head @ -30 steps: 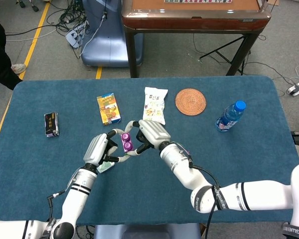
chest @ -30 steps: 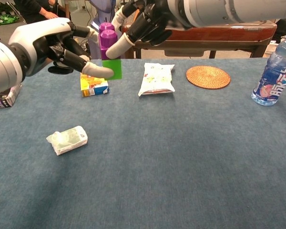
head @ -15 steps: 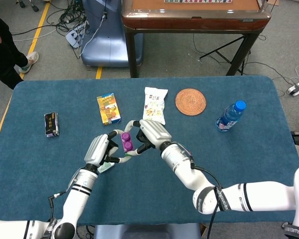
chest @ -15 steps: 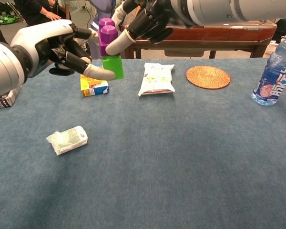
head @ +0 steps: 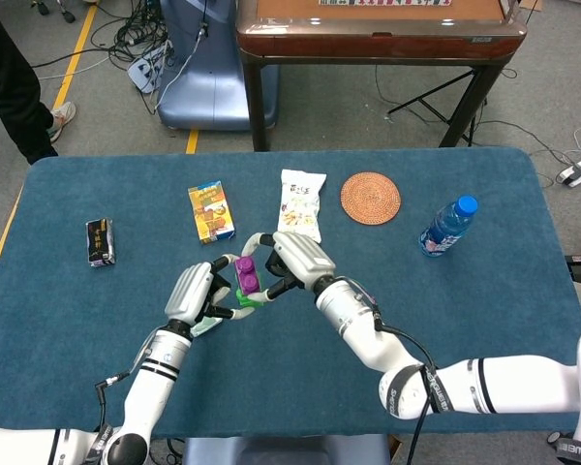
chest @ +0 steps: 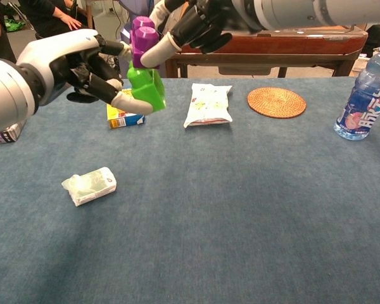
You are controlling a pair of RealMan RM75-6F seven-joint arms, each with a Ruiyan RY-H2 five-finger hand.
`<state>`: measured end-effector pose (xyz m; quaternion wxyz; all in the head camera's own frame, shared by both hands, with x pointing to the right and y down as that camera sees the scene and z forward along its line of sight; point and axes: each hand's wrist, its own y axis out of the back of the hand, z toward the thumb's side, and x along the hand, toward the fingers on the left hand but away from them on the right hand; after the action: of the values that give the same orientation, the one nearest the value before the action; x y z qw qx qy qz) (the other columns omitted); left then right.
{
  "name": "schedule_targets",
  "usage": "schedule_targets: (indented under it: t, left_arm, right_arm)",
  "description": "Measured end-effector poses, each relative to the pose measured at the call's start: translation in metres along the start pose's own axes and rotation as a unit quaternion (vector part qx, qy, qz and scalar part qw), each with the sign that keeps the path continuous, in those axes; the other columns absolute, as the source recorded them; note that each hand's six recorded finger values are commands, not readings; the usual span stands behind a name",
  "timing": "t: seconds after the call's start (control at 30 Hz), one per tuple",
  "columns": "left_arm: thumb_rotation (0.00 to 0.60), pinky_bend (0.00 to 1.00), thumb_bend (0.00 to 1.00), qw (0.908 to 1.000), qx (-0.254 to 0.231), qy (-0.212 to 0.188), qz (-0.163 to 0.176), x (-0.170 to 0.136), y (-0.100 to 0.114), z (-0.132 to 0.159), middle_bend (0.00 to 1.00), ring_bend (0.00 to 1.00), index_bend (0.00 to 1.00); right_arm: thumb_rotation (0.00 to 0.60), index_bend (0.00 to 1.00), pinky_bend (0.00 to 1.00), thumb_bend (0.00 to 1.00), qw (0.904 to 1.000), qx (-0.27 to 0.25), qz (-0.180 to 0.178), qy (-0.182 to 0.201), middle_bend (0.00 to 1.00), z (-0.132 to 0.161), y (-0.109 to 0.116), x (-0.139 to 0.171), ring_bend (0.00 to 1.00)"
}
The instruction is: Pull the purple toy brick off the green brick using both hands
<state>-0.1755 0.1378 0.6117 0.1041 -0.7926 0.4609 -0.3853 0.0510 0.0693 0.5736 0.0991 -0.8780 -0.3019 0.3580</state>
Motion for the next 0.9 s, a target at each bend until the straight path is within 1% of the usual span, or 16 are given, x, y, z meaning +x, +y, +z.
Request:
schedule_targets:
  t: [0.27,0.4,0.5,0.6,0.73,0.83,0.9]
  left_arm:
    - [0.600,1.00,0.00,1.0000,0.009,0.001,-0.003,0.000,-0.003,-0.002,1.00,1.00,0.68]
    - [0.600,1.00,0.00,0.9998,0.019,0.000,-0.002,0.000,-0.004,-0.003,1.00,1.00,0.68]
    - [0.600,1.00,0.00,0.9994,0.034,-0.004,0.000,0.000,-0.005,-0.005,1.00,1.00,0.68]
    - [0.600,1.00,0.00,0.9988,0.048,-0.008,0.000,0.000,-0.008,-0.005,1.00,1.00,0.66]
    - [0.600,1.00,0.00,0.9964,0.083,-0.011,-0.006,0.000,-0.013,-0.007,1.00,1.00,0.63]
    - [0.600,1.00,0.00,0.9935,0.112,-0.011,-0.017,0.000,-0.019,-0.009,1.00,1.00,0.56]
    - [0.600,1.00,0.00,0.9912,0.130,-0.010,-0.024,0.000,-0.024,-0.010,1.00,1.00,0.48]
  right_arm:
    - [0.600,0.61,1.00,0.14,0.9999,-0.009,-0.005,0.008,1.00,0.001,0.004,0.004,1.00]
    - [0.600,0.61,1.00,0.14,0.9998,-0.002,-0.017,0.009,1.00,-0.003,0.009,0.007,1.00]
    - [0.600,0.61,1.00,0.13,0.9992,0.020,-0.034,0.003,1.00,-0.012,0.013,0.010,1.00]
    - [0.600,0.61,1.00,0.13,0.9968,0.058,-0.055,-0.009,1.00,-0.024,0.016,0.014,1.00]
    - [0.600,0.61,1.00,0.11,0.9883,0.125,-0.080,-0.036,1.00,-0.047,0.015,0.018,1.00]
    - [0.600,0.55,1.00,0.08,0.9803,0.168,-0.087,-0.057,1.00,-0.067,0.009,0.018,1.00]
    - [0.600,0.46,1.00,0.03,0.9770,0.182,-0.087,-0.068,1.00,-0.078,0.004,0.017,1.00]
